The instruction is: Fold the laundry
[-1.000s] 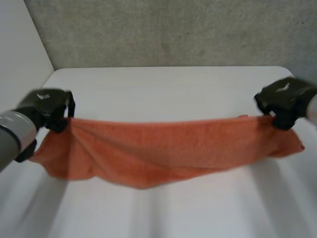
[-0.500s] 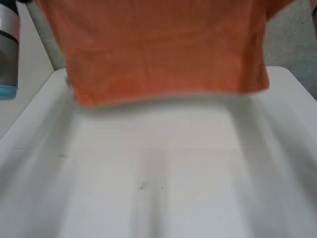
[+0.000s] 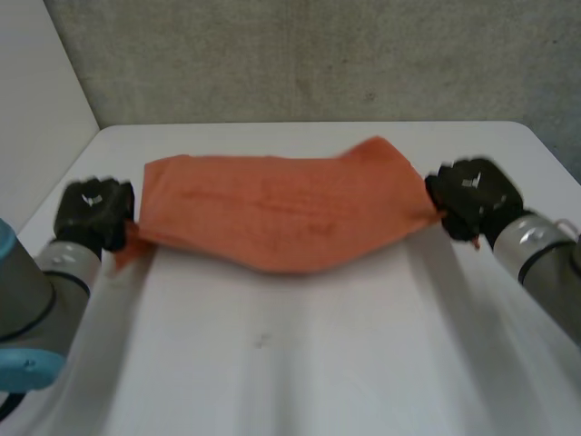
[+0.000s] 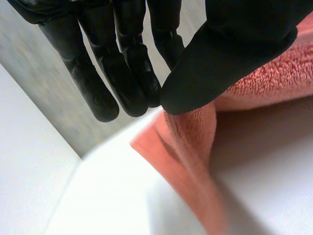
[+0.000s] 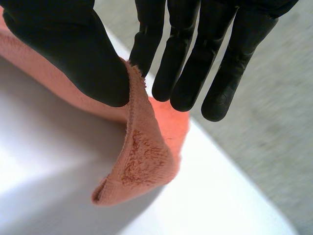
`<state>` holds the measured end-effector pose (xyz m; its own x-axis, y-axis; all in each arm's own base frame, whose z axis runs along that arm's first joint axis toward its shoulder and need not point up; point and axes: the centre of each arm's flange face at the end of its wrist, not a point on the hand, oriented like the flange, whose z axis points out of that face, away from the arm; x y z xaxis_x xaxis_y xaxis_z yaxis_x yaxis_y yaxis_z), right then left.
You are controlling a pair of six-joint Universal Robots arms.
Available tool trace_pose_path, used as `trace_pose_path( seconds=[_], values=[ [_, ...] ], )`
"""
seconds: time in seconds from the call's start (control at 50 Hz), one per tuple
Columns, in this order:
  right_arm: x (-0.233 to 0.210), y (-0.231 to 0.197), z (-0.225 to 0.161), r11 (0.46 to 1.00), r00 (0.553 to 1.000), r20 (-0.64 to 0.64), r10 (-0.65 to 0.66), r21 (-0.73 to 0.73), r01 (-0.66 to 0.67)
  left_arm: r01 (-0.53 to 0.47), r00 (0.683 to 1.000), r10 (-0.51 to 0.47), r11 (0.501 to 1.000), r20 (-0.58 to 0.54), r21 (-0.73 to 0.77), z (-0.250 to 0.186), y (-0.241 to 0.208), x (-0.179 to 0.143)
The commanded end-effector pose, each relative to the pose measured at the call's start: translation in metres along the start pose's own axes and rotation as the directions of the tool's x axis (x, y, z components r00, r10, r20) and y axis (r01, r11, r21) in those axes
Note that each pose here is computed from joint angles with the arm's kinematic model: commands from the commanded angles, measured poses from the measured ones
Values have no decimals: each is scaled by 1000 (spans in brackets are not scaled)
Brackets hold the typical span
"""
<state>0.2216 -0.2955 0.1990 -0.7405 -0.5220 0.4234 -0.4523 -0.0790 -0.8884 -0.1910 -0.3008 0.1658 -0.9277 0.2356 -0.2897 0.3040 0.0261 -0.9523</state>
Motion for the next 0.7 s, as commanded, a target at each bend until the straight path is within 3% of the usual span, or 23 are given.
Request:
trace_pose_path(
  seconds=[0.02, 0.42, 0.58, 0.7],
  values=[
    [-9, 36, -7, 993, 999, 34, 25, -120, -21, -12, 999, 7, 993, -38, -117, 0, 28, 8],
    [14, 45, -16, 988, 997, -43, 57, -142, -62, -5, 1000, 1, 987, -26, -162, 8, 38, 5],
    [24, 49, -14, 986, 996, -73, 58, -149, -69, 17, 996, 2, 977, 89, -212, 8, 45, -19],
    [24, 50, -14, 986, 996, -73, 60, -152, -70, 26, 996, -5, 971, 89, -236, 5, 44, -21]
  ],
)
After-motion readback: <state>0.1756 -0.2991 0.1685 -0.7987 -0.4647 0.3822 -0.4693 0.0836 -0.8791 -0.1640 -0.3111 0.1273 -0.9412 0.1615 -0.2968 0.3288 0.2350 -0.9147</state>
